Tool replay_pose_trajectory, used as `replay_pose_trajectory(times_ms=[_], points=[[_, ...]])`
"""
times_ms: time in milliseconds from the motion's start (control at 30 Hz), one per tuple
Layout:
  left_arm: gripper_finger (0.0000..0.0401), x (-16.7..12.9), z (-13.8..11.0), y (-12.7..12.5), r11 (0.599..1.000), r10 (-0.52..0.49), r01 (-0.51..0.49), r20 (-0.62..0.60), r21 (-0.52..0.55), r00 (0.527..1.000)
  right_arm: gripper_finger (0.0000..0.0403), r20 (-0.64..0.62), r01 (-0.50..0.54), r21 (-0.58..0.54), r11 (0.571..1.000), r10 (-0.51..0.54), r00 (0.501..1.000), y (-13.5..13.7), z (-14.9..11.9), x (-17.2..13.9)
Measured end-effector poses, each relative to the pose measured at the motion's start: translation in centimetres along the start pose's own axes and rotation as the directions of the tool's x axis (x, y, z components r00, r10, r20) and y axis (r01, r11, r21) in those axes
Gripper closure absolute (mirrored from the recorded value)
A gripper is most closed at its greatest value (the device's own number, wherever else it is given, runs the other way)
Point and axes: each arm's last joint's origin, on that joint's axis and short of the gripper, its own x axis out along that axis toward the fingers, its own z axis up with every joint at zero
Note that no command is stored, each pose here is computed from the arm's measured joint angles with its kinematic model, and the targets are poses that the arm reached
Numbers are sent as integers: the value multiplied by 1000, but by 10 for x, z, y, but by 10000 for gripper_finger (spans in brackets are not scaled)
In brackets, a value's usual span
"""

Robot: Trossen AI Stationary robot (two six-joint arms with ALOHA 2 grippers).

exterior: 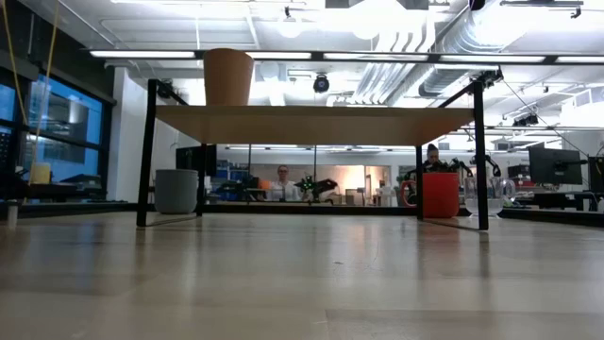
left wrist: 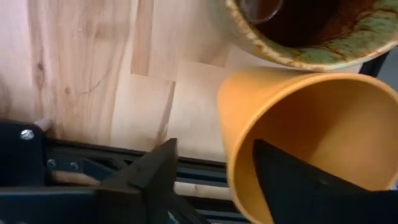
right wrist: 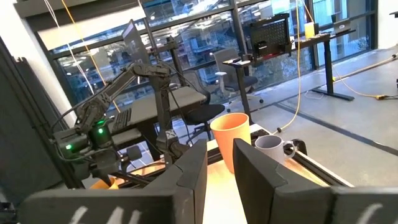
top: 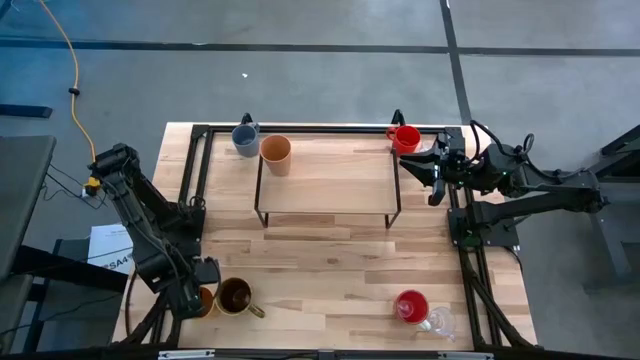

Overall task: Stack small to large cups/mugs on shelf
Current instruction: Put the yellow cup on the shelf

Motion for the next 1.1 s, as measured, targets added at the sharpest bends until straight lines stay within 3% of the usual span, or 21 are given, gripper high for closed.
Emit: replay_pose_trajectory(times_ms=[267,467,600,767,967,1100], points=[[388,0,1,-1,1000,-13,12,12,23,1000,334,0,0,0,1000,0,1000,0,0,0],[394,-1,0,-2,999,-22,22,1,27,1000,334,0,0,0,1000,0,1000,0,0,0],[394,-17,-1,-2,995,-94,94,-1,31,996,334,0,0,-8,1000,0,1000,0,0,0],[397,-54,-2,-1,975,-220,219,31,40,975,334,0,1,-11,1000,-1,1000,0,0,0],[399,-105,-6,2,913,-407,406,33,38,913,334,0,1,-25,1000,-1,1000,0,0,0],[399,-137,2,9,889,-453,458,128,-8,882,334,0,2,-26,1000,-2,1000,0,0,0]])
